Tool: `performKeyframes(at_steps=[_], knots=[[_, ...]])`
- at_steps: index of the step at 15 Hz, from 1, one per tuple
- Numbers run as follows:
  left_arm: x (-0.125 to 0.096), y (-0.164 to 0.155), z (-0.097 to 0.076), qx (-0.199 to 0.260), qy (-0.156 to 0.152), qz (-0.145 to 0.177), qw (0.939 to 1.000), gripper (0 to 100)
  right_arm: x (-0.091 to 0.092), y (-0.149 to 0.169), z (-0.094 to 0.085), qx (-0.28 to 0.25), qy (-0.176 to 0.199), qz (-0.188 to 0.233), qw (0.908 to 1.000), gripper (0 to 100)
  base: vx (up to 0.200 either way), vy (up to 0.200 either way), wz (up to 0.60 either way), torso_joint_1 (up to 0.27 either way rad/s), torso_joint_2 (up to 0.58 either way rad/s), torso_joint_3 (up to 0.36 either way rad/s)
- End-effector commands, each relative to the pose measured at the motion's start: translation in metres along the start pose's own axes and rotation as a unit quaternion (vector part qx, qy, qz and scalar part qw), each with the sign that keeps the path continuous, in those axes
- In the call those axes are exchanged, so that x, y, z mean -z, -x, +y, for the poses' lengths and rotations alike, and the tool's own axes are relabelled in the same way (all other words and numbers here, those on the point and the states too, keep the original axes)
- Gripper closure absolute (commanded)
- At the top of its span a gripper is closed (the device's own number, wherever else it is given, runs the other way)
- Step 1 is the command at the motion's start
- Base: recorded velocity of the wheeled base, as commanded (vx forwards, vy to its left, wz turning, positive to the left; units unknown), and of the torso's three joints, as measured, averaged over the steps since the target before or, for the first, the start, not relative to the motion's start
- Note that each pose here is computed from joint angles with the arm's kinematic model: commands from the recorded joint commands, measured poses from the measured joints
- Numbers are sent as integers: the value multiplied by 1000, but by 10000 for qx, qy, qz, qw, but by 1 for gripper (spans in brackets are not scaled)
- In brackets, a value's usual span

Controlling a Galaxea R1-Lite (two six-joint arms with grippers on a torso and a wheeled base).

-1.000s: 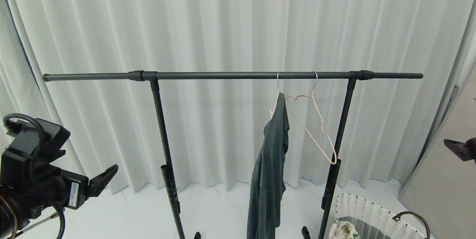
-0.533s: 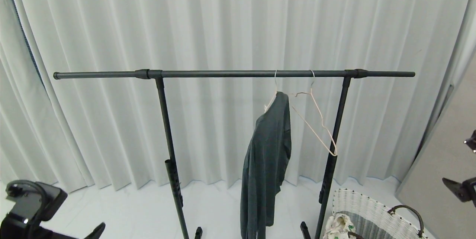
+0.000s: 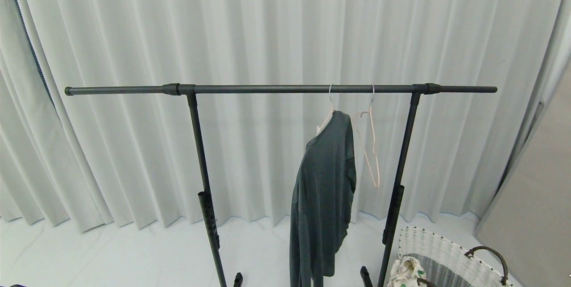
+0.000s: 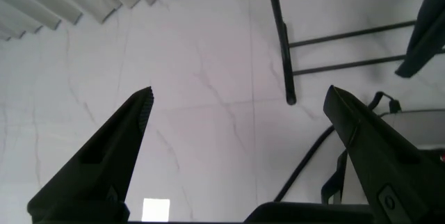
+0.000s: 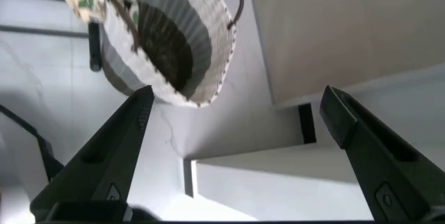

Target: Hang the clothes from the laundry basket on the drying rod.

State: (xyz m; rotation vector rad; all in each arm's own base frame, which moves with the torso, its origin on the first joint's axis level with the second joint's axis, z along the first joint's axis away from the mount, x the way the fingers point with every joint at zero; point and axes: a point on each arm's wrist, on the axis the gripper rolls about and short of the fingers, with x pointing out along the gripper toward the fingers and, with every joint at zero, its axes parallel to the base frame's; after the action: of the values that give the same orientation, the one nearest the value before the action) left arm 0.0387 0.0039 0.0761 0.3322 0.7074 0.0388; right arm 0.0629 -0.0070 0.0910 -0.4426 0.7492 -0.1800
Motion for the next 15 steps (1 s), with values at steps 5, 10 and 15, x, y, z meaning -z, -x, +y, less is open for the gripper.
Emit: performKeyframes(at_steps=[5,10,15], knots=[[1,1,1,-248,82,46,9996,0,23,12,4,256,-161,-428,9986,0,0,0,0,0,0,0],[0,-1,1,-224,138,124,9996,0,22,10,4,210,-111,-356,9991,0,0,0,0,-50,110,53],[0,-1,1,-231,153,126,9995,0,22,9,4,190,-114,-302,9993,0,0,0,0,-232,478,241]])
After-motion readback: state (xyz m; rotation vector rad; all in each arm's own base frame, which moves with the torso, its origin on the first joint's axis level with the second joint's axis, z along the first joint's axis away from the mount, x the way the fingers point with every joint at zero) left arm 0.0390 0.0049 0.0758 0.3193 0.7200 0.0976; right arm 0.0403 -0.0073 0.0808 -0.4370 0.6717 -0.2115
